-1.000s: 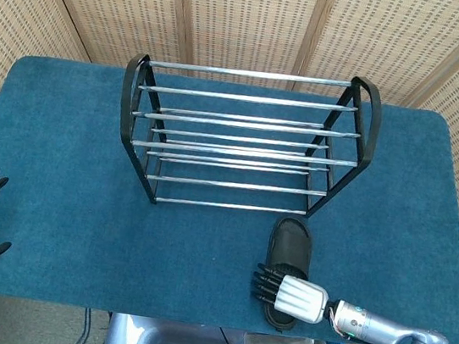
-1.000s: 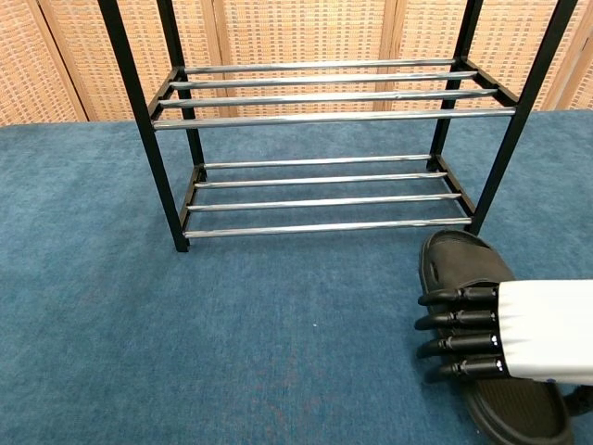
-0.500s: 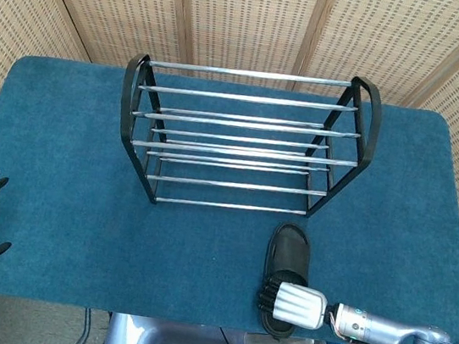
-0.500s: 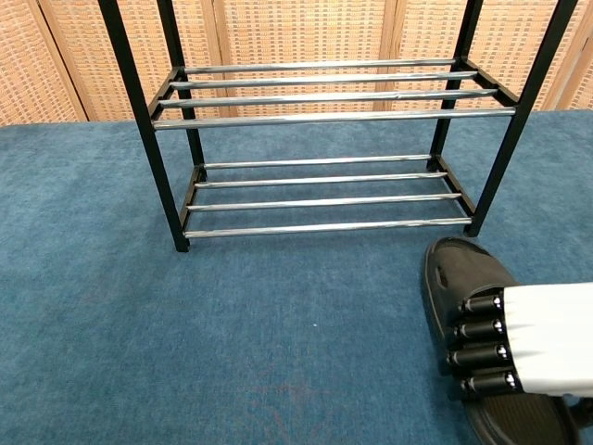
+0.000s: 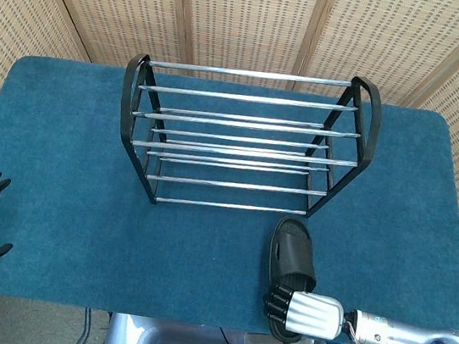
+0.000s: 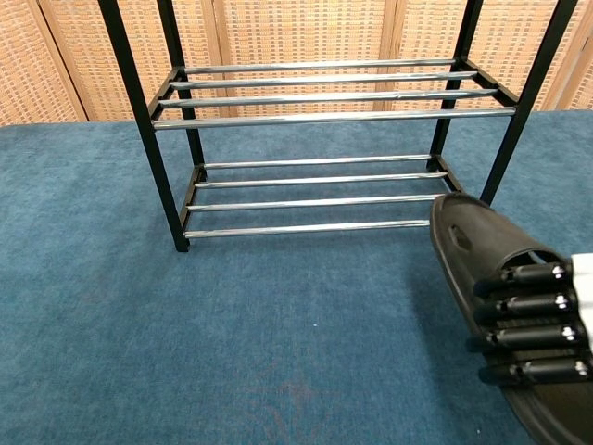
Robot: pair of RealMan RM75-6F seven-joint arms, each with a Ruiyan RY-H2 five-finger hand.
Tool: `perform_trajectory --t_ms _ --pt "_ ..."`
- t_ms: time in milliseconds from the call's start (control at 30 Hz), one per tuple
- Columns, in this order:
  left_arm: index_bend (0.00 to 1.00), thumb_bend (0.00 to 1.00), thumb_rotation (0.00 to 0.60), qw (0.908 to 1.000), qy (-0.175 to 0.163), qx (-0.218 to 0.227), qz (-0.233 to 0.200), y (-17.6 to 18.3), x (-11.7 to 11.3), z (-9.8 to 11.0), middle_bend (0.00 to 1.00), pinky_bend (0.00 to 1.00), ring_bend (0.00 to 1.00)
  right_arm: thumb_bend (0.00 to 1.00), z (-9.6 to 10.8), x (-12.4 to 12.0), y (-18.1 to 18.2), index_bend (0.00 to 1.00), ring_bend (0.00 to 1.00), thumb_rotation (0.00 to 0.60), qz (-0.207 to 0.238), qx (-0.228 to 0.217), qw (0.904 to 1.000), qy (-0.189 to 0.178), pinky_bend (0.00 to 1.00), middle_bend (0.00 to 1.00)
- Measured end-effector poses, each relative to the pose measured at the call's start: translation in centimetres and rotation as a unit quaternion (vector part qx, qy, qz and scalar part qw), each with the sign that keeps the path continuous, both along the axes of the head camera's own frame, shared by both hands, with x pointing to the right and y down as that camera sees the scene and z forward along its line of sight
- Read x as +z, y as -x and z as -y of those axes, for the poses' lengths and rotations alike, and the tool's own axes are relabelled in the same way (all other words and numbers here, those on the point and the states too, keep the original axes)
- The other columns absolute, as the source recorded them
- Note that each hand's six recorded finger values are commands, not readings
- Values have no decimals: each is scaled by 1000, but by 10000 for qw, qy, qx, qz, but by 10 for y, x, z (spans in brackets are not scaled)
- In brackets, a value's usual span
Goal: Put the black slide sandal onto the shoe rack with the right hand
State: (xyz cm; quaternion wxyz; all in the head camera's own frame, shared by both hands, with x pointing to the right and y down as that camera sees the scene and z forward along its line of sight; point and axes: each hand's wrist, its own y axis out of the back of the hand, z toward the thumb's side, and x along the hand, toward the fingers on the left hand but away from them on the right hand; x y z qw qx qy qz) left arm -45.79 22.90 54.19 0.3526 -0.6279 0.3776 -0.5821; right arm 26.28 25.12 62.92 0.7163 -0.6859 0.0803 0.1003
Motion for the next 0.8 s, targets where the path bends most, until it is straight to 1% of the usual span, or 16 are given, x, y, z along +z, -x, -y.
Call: perform_trajectory --t_ms 200,433,533,700,800 --pt "0 141 600 10000 -16 -16 -17 1 -1 0 0 0 0 540 3 -24 -4 616 489 600 132 -68 9997 -210 491 576" --pt "0 142 600 10000 -1 -13 -7 1 -1 0 0 0 0 539 7 -55 -11 616 489 600 253 -229 9977 -588 491 576" --pt "0 142 600 10000 10 1 11 0 0 0 0 0 0 540 14 -66 -13 616 489 600 250 -249 9966 -738 491 576" --pt "0 141 600 10000 12 6 42 -1 1 0 0 0 0 539 29 -75 -13 616 489 600 201 -249 9953 -915 491 576" --pt "0 142 600 10000 11 -22 47 0 1 0 0 0 0 540 35 -80 -11 616 489 600 188 -321 9940 -1032 491 576"
